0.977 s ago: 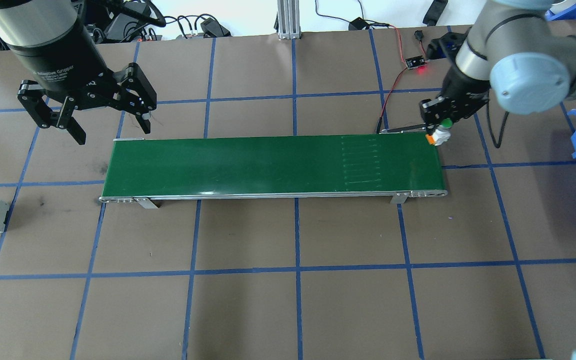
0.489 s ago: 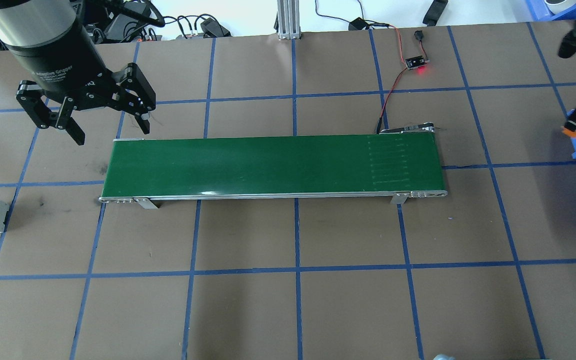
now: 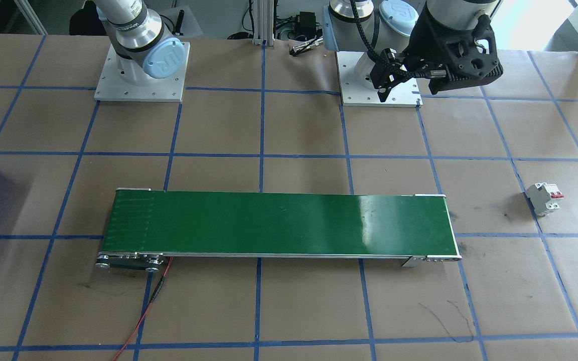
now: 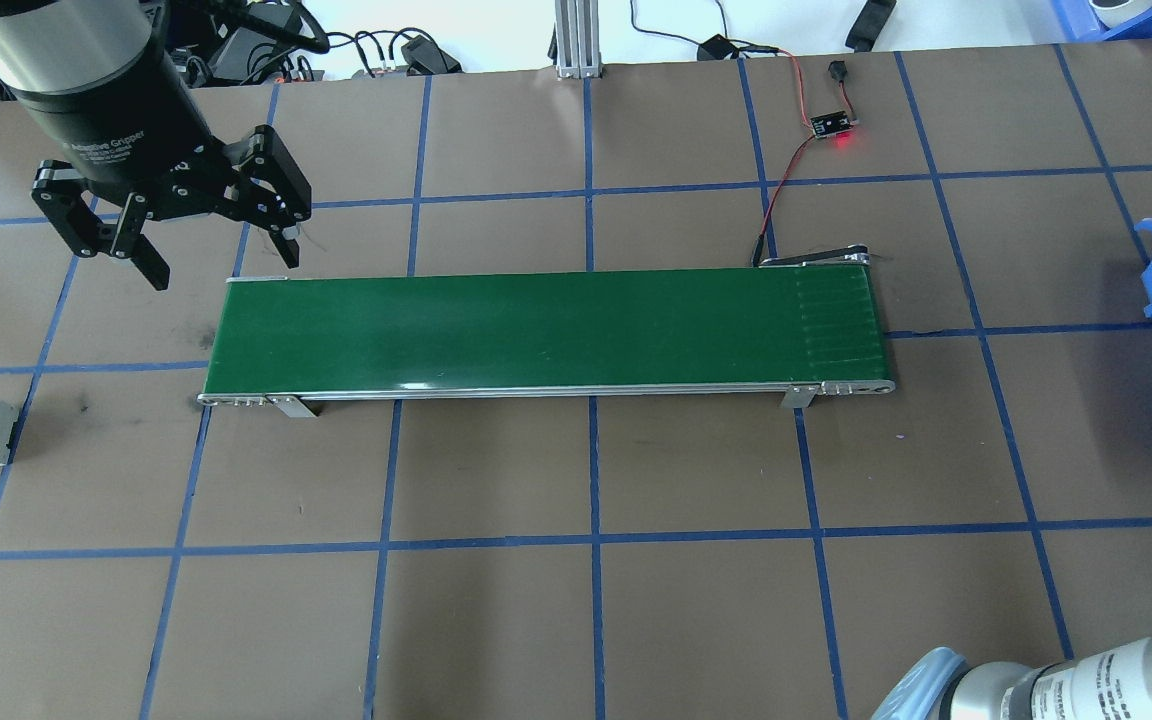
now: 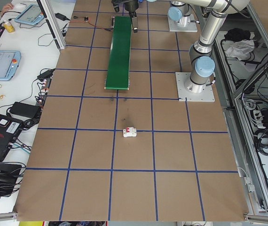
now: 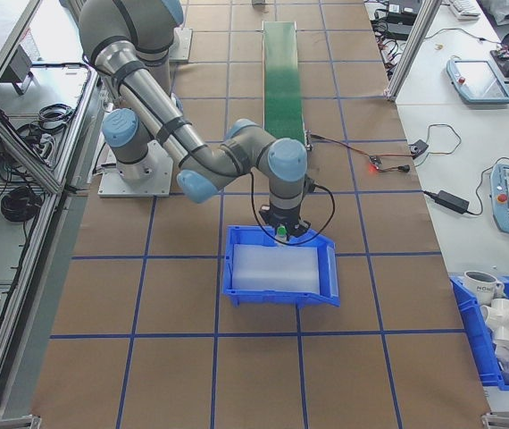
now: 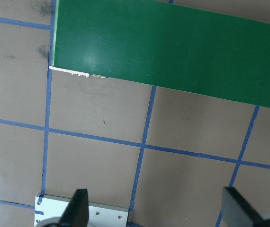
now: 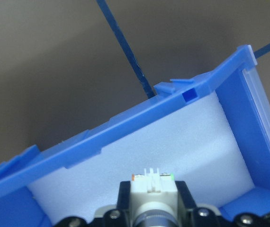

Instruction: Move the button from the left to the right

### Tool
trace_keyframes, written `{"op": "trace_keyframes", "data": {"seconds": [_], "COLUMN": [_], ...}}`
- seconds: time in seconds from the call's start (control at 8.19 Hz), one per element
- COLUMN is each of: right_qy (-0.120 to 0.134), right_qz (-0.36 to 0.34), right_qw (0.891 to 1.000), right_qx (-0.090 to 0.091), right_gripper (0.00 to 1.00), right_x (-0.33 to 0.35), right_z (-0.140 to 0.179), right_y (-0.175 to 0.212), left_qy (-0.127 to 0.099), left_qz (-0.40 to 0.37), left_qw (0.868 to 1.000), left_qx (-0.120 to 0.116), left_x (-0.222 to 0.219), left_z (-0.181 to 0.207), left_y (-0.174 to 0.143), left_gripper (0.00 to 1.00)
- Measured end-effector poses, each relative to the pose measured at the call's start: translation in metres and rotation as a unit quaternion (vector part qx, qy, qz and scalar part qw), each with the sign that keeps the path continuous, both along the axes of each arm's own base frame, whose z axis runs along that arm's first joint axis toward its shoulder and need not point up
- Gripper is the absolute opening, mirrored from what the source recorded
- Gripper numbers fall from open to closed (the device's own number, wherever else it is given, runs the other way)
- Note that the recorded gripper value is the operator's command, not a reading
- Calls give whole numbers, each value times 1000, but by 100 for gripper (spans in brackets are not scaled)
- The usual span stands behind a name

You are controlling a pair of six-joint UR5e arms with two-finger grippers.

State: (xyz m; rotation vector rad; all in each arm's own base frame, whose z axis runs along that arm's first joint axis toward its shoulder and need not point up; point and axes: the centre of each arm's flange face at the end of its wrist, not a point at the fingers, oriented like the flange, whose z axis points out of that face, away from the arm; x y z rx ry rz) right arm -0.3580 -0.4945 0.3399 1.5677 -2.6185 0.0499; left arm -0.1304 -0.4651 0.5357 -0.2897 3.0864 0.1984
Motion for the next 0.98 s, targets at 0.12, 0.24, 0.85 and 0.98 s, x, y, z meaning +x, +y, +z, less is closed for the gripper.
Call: {"op": "trace_keyframes", "data": {"seconds": [0.12,0.24,0.85,0.98], "right_qy": [-15,-27,-31,-21], "right_qz": [33,57,81,79], "right_qw": [999,998,996,997], "right_qx": [-9,-7,6,-4], "right_gripper": [15,33,100,100], "right_x": [-25,-39,-50,-46], "right_z": [-33,-64,-92,-69], "right_y": [0,-2,-1,2], "left_qy": [0,0,0,0], "left_qz": [0,0,0,0], "left_qw": [1000,1000,1000,1000], "left_qx": [0,0,-1,-1], "left_x": [0,0,0,0], "left_z": [0,0,1,1], "left_y": [0,0,1,1], "left_gripper": [100,100,100,100]}}
